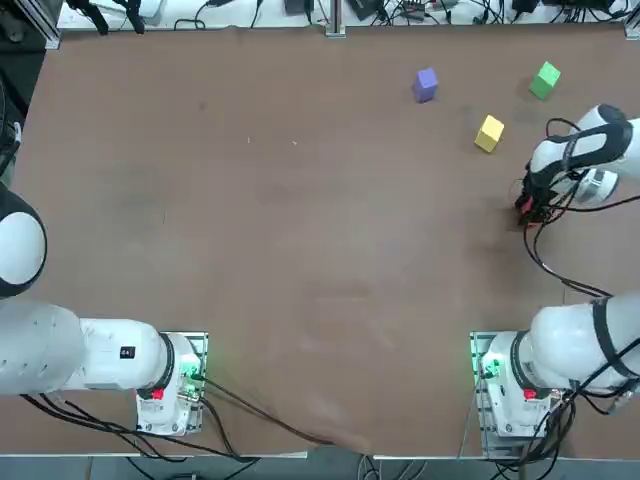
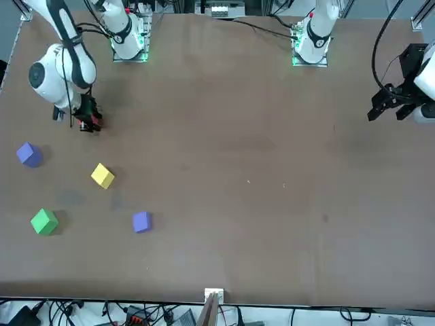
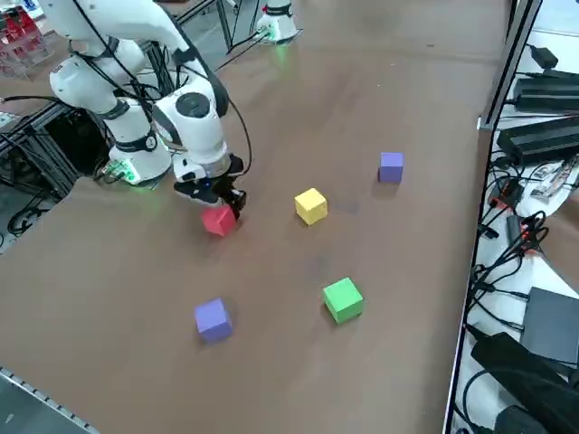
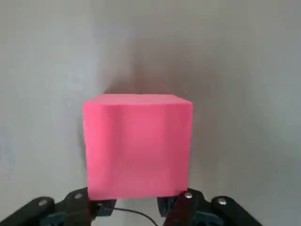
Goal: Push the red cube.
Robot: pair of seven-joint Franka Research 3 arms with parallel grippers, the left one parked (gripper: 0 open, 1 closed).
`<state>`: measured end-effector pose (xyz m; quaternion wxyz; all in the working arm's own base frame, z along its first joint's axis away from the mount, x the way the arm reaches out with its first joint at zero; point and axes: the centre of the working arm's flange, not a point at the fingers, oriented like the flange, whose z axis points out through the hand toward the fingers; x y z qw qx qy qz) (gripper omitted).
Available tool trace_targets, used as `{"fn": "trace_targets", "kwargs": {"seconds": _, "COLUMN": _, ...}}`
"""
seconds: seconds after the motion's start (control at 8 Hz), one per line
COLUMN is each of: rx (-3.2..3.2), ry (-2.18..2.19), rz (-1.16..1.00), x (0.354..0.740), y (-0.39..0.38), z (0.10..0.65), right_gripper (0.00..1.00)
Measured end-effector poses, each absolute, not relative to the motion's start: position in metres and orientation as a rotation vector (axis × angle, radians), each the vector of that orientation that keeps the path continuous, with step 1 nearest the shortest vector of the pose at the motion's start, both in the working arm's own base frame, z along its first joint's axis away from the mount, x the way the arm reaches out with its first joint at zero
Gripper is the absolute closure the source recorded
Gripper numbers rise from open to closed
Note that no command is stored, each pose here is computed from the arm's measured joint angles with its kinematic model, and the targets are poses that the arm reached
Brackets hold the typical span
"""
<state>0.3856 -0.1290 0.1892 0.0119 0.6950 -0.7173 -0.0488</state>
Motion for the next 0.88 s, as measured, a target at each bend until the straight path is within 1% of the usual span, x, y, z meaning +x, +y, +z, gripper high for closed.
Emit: {"fn": "trace_targets", "kwargs": {"seconds": 0.88, "rx": 2.242, "ry": -2.200, "rz": -0.112, "x": 0.359, "y": -0.213, "z": 0.187, "right_gripper": 0.51}}
